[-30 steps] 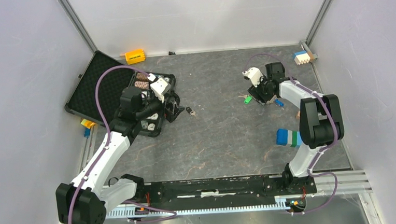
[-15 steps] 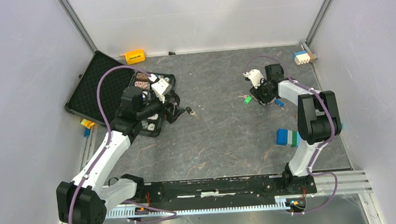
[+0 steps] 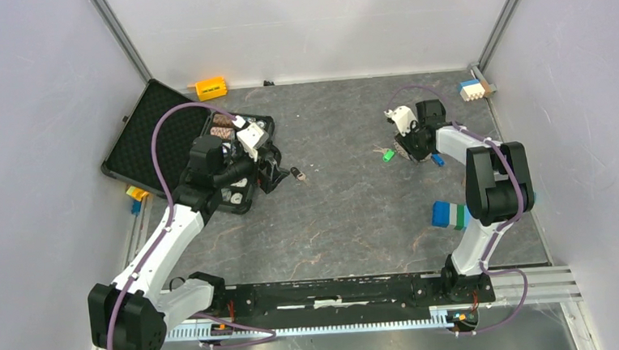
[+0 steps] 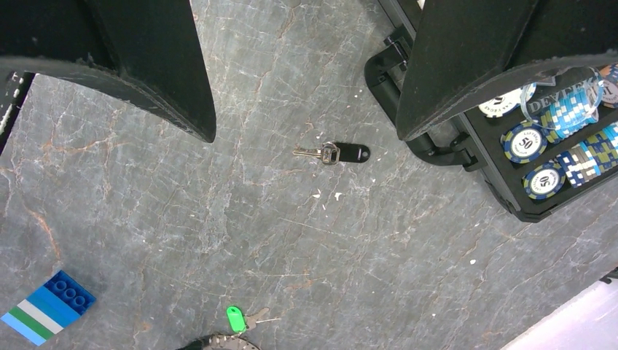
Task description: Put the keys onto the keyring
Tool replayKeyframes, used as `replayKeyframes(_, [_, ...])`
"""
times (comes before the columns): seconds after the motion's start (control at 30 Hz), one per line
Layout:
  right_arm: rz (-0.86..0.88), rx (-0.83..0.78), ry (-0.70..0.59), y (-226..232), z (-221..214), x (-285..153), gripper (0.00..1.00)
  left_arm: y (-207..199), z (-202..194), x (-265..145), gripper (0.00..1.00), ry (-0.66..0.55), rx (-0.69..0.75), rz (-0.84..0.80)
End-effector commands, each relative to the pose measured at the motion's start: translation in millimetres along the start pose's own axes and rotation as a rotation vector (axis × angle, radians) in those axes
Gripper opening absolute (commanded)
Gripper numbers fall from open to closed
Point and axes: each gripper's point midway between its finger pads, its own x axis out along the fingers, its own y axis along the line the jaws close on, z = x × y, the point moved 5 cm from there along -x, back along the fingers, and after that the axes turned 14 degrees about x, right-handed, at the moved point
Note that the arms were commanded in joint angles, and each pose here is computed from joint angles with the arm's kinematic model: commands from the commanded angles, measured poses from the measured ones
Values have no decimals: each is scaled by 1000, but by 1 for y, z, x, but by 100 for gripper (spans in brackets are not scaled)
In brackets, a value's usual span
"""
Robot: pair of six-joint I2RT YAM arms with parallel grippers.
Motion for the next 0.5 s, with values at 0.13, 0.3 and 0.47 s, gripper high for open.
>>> replayKeyframes(0.13, [53,-49,-21,3,5,-10,38,3,21,-4,100,-64,70,-10])
replayKeyframes(0.3, [92,-101,13,4,-2,-11,39,3,20,-3,100,-62,71,-12])
replayKeyframes(0.47, [108,-127,31,3,-5,-13,39,3,20,-3,100,-62,73,-12])
